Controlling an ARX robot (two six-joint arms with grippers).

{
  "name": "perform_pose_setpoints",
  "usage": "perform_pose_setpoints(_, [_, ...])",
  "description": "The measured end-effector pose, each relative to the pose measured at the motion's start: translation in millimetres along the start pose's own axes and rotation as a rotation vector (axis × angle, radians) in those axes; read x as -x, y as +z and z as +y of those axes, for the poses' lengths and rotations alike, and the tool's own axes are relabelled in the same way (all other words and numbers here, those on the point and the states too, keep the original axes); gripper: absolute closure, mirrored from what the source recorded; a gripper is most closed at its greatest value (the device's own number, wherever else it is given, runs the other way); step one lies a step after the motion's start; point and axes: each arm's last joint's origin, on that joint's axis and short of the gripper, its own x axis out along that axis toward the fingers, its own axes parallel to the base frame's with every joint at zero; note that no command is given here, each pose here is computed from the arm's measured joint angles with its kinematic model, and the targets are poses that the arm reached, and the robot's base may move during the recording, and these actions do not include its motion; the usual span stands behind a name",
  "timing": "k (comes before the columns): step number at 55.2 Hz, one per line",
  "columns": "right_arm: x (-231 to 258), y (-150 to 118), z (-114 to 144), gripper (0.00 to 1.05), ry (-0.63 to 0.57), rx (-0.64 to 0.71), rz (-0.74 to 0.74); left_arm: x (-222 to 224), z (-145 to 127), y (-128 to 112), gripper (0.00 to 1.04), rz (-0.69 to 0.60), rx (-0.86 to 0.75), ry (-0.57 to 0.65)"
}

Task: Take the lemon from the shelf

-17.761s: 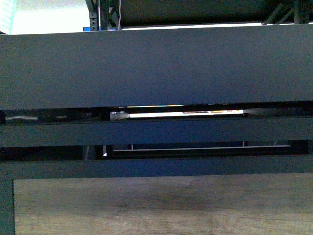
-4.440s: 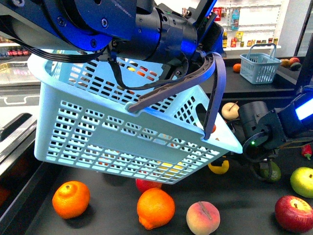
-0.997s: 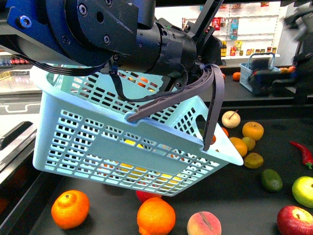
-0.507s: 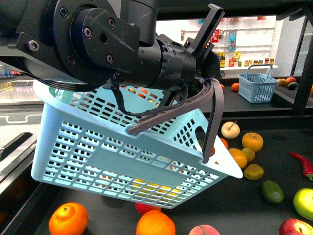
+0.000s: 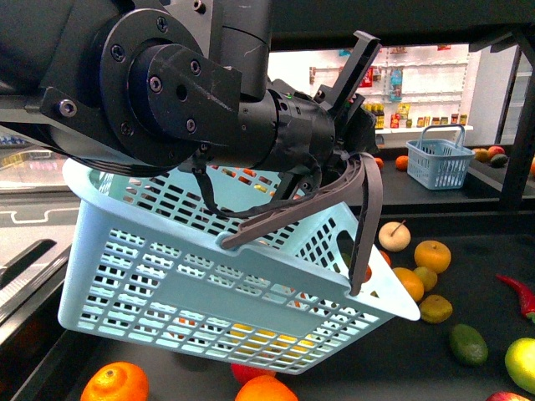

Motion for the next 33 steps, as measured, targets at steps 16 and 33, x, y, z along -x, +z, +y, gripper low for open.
perform_pose_setpoints(16, [0.2, 0.1, -3.1, 1.02, -0.024, -0.002, -0.002, 0.0, 0.0, 0.0, 0.95, 0.0, -0.001, 0.0])
perform_pose_setpoints(33, [0.2, 0.1, -3.2, 0.7, -0.024, -0.002, -0.002, 0.0, 0.0, 0.0, 0.95, 0.0, -0.001, 0.0])
